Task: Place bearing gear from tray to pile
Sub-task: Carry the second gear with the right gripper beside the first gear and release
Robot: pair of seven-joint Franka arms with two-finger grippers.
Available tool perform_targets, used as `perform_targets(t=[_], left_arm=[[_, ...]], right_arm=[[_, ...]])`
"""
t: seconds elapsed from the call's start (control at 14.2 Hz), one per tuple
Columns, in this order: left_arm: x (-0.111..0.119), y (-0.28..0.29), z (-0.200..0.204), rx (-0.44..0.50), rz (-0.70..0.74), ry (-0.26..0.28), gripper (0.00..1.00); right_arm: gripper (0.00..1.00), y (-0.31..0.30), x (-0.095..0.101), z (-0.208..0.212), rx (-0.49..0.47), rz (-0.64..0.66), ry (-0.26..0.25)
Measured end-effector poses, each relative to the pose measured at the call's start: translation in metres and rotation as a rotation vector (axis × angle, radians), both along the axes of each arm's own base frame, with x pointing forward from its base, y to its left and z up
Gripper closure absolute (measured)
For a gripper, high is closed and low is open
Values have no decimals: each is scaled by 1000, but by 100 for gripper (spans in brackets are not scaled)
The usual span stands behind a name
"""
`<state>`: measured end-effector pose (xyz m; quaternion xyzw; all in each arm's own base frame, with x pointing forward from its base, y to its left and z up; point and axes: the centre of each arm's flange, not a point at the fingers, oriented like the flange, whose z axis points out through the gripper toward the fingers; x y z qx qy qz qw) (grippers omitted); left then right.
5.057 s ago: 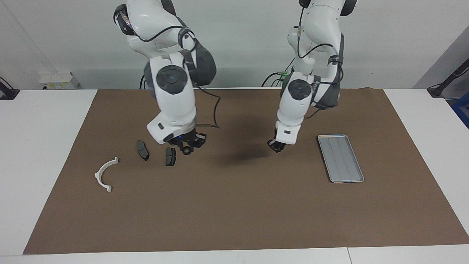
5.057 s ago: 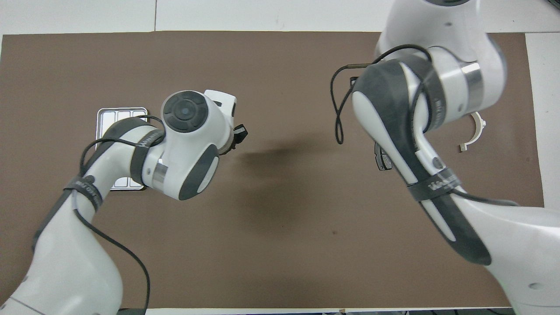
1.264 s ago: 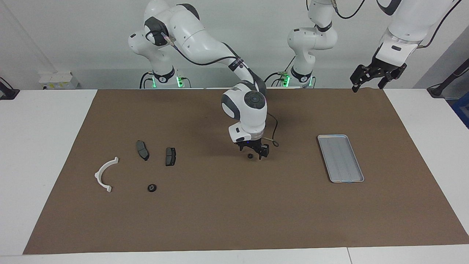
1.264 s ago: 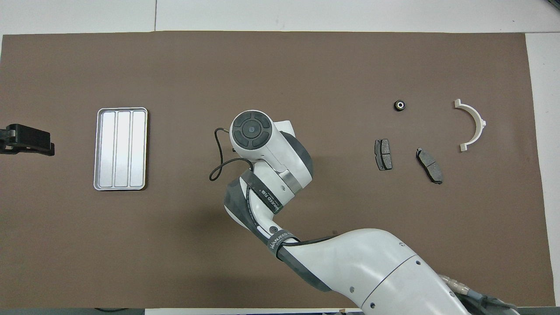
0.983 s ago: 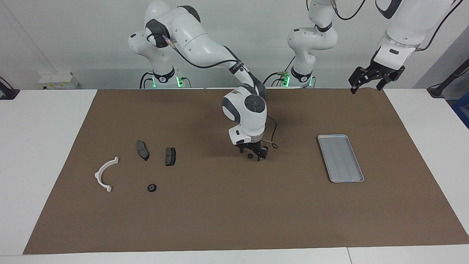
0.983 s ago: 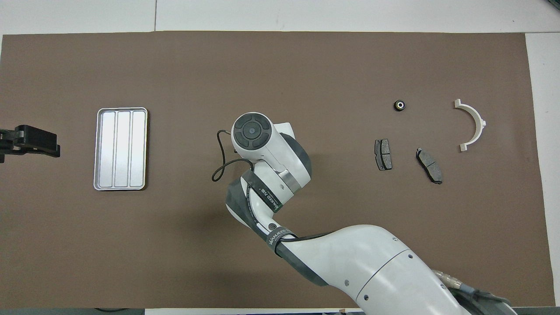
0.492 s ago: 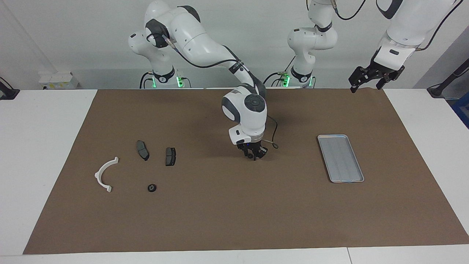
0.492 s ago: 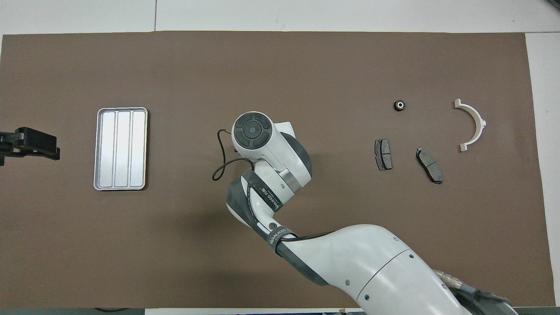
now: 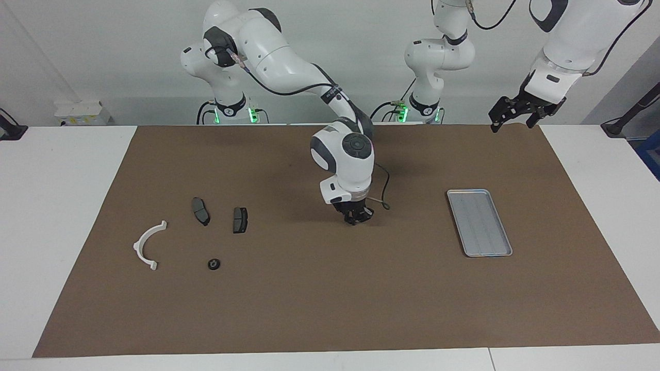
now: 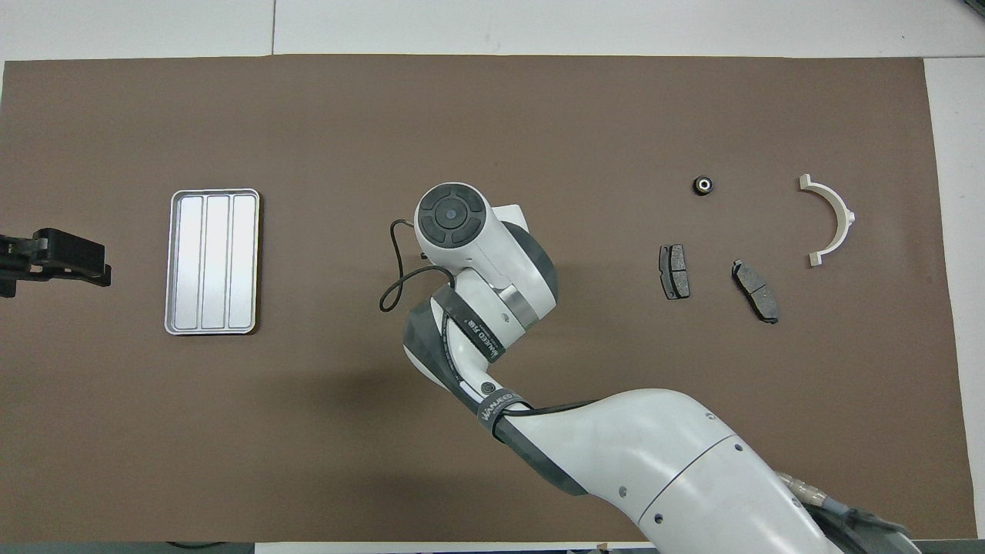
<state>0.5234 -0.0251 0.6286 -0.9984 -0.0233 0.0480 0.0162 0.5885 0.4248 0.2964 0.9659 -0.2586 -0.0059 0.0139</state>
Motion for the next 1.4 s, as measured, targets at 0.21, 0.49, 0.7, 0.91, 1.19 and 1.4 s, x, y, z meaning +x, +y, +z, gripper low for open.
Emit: perform_targets(t=[0.21, 0.49, 0.7, 0.91, 1.19, 1.4], left_arm=[[0, 0, 0, 0, 0, 1, 0], [0, 1, -1, -1, 1, 2, 0], [0, 0, -1, -1, -1, 2, 0], [0, 0, -1, -1, 1, 2, 0], [0, 0, -1, -1, -1, 2, 0], [0, 0, -1, -1, -1, 2, 0]], right_arm=[[76, -66, 45, 62, -35, 135, 63], [76, -215, 92, 154, -25, 441, 73], [76, -337, 120, 152, -11, 609, 57], [76, -421, 128, 105, -11, 672, 21], [76, -460, 126, 27, -14, 690, -12], [76, -451, 125, 6, -12, 704, -24]])
